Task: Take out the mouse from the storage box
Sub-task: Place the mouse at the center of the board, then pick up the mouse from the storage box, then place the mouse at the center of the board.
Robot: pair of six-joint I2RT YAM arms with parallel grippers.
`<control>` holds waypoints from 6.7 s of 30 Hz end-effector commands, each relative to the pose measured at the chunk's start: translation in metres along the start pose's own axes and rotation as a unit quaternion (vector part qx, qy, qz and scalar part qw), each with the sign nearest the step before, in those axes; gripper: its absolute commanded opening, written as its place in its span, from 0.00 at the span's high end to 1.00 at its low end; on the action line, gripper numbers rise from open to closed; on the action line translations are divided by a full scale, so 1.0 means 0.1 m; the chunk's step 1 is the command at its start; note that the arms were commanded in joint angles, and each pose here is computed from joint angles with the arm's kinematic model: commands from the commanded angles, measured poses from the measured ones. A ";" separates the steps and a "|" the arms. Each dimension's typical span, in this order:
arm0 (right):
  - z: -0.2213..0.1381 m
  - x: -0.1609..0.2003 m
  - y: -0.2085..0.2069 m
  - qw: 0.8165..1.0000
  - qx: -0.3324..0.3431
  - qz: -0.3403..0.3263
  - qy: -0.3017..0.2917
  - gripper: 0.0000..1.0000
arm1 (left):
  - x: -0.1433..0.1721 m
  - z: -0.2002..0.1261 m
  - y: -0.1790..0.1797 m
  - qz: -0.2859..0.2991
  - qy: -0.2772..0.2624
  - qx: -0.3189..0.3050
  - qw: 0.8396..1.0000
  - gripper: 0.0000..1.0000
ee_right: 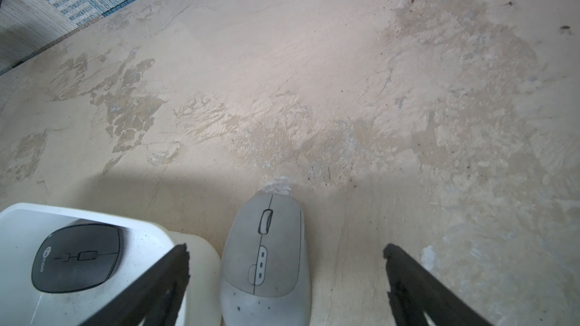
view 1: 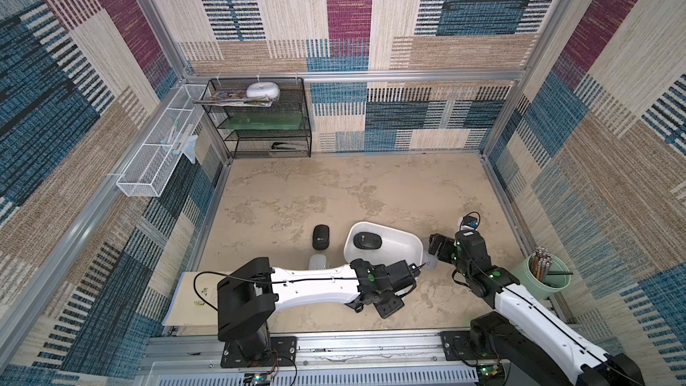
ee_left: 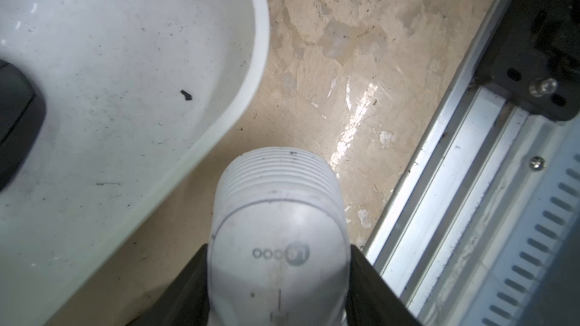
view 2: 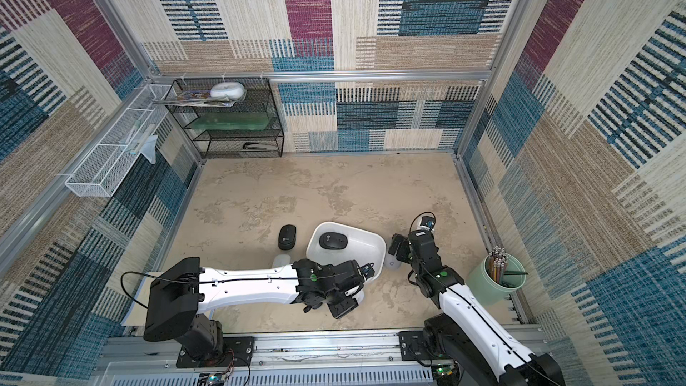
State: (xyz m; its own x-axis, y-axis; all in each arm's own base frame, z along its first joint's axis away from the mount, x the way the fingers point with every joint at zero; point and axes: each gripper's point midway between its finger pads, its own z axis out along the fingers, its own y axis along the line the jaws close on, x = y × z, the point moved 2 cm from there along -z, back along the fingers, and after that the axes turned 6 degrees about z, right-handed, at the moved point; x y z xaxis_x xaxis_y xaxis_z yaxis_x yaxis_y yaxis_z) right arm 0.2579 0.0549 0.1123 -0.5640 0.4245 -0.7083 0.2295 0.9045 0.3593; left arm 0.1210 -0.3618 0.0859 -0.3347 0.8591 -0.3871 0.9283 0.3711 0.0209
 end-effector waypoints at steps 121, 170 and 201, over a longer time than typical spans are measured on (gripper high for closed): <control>0.55 1.33 2.01 0.858 -0.178 -0.415 0.245 0.44 | 1.20 -1.19 1.90 -0.396 -0.308 -0.192 0.844 0.01; -0.64 0.97 0.20 0.980 0.022 0.040 0.191 0.54 | 1.16 -1.18 1.87 -0.399 -0.316 -0.173 0.843 0.01; -0.42 1.30 0.06 0.975 0.035 0.062 0.211 0.26 | 1.18 -1.18 1.89 -0.399 -0.312 -0.181 0.843 0.01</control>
State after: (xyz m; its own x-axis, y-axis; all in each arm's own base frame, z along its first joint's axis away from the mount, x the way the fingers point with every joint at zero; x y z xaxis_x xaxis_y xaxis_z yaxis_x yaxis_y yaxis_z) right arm 0.1549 0.1170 0.0471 -0.7986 0.4937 -0.3442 0.3577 0.8493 0.3883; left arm 0.2337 -0.1489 0.1460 -0.6014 -0.0148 -0.7988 0.2991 0.9230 -0.2422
